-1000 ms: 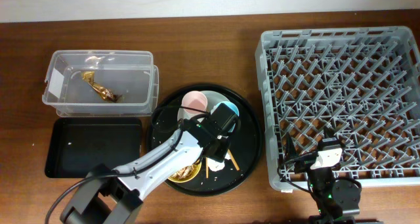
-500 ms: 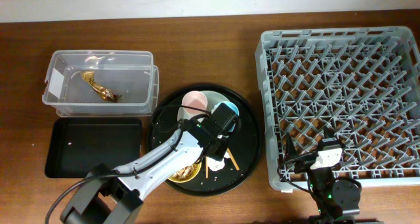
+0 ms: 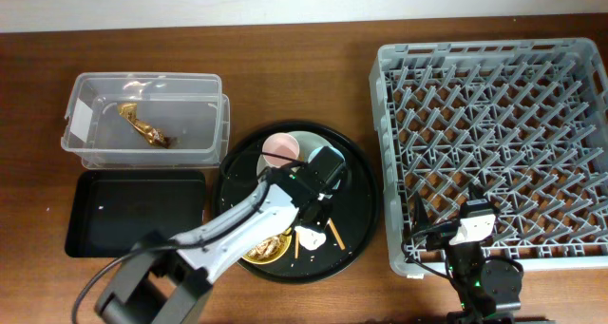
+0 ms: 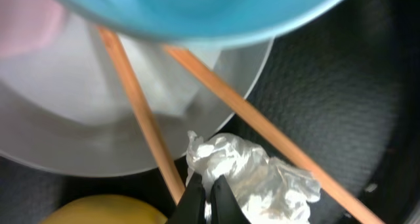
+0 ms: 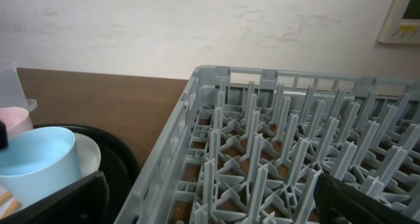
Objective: Sort waste into correct bins and load items into the dishwasher rack
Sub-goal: 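Reach the left gripper to the white tissue on the plate and grasp it, then carry the tissue with the left gripper and release it into the clear bin, then grasp the rim of the yellow bowl with the left gripper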
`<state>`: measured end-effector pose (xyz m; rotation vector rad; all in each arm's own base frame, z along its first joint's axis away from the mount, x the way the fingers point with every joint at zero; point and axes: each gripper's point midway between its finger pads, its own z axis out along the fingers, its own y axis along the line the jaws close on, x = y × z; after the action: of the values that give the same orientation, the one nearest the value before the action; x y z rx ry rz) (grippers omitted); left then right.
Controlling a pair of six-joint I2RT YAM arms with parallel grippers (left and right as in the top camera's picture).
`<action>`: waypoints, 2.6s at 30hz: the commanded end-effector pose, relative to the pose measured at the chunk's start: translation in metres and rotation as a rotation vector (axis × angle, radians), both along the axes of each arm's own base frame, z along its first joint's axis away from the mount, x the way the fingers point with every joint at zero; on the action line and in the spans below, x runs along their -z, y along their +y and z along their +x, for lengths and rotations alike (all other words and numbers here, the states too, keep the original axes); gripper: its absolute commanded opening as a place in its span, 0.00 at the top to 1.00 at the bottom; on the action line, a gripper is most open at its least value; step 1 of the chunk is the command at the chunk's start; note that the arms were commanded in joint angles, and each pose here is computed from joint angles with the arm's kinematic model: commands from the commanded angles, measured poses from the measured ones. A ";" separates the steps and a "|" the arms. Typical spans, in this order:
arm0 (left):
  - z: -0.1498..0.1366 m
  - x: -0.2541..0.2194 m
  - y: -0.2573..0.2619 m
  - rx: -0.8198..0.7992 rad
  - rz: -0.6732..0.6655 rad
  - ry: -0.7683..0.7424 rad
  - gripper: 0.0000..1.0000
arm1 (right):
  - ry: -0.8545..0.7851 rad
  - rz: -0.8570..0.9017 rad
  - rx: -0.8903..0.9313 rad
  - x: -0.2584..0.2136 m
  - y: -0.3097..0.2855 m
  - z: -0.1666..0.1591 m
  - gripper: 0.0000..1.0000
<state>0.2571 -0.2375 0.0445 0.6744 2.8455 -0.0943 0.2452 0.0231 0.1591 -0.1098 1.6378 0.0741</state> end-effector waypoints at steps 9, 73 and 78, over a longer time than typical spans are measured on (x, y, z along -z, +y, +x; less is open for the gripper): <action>0.076 -0.157 0.108 -0.401 0.056 -0.439 1.00 | 0.004 0.002 0.011 0.002 -0.002 0.000 0.02; -0.070 -0.069 0.072 -0.282 -0.101 0.142 0.70 | 0.004 0.002 0.011 0.002 -0.002 0.000 0.02; -0.066 -0.049 0.062 -0.237 -0.112 0.081 0.70 | 0.004 0.002 0.011 0.002 -0.002 0.000 0.01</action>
<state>0.1921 -0.1804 0.1024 0.3223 2.9543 -0.2981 0.2452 0.0231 0.1592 -0.1101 1.6371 0.0738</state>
